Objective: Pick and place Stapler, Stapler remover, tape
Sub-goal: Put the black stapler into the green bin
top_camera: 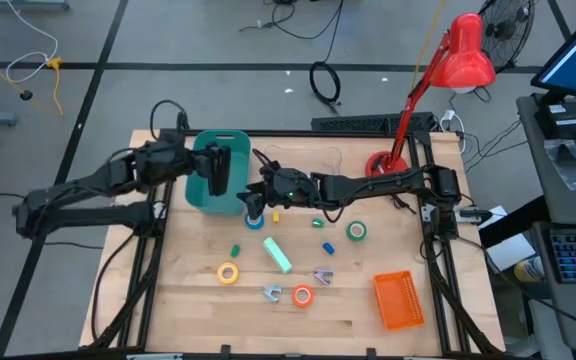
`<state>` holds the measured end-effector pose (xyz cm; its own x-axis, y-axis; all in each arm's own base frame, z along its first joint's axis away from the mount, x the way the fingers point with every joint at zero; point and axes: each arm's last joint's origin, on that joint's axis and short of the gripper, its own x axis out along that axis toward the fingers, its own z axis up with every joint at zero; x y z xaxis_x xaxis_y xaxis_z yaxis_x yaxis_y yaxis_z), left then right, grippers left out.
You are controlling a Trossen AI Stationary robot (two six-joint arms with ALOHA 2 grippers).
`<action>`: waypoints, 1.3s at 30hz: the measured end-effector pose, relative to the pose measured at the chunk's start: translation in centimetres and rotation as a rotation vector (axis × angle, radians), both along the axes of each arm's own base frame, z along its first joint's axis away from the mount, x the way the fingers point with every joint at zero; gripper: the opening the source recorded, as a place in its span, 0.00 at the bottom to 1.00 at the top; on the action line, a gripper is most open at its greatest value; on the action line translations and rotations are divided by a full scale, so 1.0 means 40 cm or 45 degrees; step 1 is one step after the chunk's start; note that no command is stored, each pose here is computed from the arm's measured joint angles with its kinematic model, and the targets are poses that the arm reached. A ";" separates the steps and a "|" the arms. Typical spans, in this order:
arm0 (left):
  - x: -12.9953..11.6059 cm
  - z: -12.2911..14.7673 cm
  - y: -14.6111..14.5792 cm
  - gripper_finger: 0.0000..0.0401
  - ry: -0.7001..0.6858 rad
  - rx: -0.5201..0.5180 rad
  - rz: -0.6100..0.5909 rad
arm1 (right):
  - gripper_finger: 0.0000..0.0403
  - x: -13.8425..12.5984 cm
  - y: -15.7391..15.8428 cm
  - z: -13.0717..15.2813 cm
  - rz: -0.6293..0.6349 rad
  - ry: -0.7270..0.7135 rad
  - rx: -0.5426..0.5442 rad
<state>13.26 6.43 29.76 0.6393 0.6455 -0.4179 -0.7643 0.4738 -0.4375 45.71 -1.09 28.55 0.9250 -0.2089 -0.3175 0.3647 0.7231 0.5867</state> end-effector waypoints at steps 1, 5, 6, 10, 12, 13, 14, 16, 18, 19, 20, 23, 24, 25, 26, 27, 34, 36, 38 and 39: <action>0.004 -0.004 0.010 0.10 0.020 -0.004 0.004 | 0.54 0.000 0.000 0.000 0.002 0.002 0.001; 0.030 -0.035 0.057 0.10 0.125 -0.060 0.001 | 0.54 0.000 0.004 -0.002 0.029 0.005 0.016; 0.036 -0.043 0.072 0.10 0.149 -0.076 -0.005 | 0.54 0.000 0.008 -0.002 0.032 0.005 0.016; 0.044 -0.080 0.132 0.10 0.225 -0.179 -0.046 | 0.54 0.000 0.024 -0.002 0.049 0.006 0.015; 0.046 -0.097 0.162 0.10 0.242 -0.224 -0.061 | 0.54 0.000 0.032 -0.002 0.058 0.006 0.014; 0.047 -0.105 0.175 0.10 0.241 -0.245 -0.067 | 0.54 0.000 0.034 -0.002 0.060 0.006 0.014; 0.048 -0.114 0.189 0.10 0.238 -0.271 -0.067 | 0.54 0.000 0.034 -0.002 0.060 0.006 0.014; 0.055 -0.130 0.213 0.10 0.229 -0.314 -0.074 | 0.54 0.000 0.033 -0.003 0.058 0.007 0.014; 0.065 -0.149 0.232 0.10 0.234 -0.347 -0.077 | 0.54 0.000 0.031 -0.003 0.055 0.007 0.013; 0.070 -0.159 0.239 0.10 0.246 -0.360 -0.074 | 0.54 0.000 0.031 -0.003 0.053 0.007 0.013; 0.074 -0.169 0.245 0.10 0.261 -0.379 -0.070 | 0.54 0.000 0.031 -0.003 0.053 0.007 0.013; 0.086 -0.201 0.258 0.10 0.289 -0.464 -0.029 | 0.54 0.000 0.031 -0.003 0.053 0.007 0.014; 0.089 -0.209 0.261 0.10 0.303 -0.478 -0.024 | 0.54 0.000 0.032 -0.003 0.053 0.006 0.019; 0.090 -0.216 0.264 0.10 0.325 -0.480 -0.008 | 0.54 0.000 0.032 -0.003 0.052 0.006 0.020; 0.092 -0.220 0.267 0.10 0.339 -0.477 0.010 | 0.54 0.000 0.032 -0.003 0.052 0.006 0.020; 0.093 -0.225 0.271 0.10 0.352 -0.473 0.029 | 0.54 0.000 0.031 -0.003 0.051 0.006 0.021; 0.095 -0.237 0.276 0.10 0.358 -0.507 0.106 | 0.54 0.000 0.029 -0.004 0.048 0.007 0.022; 0.094 -0.237 0.276 0.10 0.335 -0.531 0.136 | 0.54 0.000 0.029 -0.004 0.048 0.007 0.022; 0.095 -0.237 0.276 0.10 0.307 -0.557 0.164 | 0.54 0.000 0.029 -0.004 0.048 0.007 0.022; 0.095 -0.237 0.276 0.10 0.295 -0.569 0.176 | 0.54 0.000 0.029 -0.004 0.048 0.007 0.022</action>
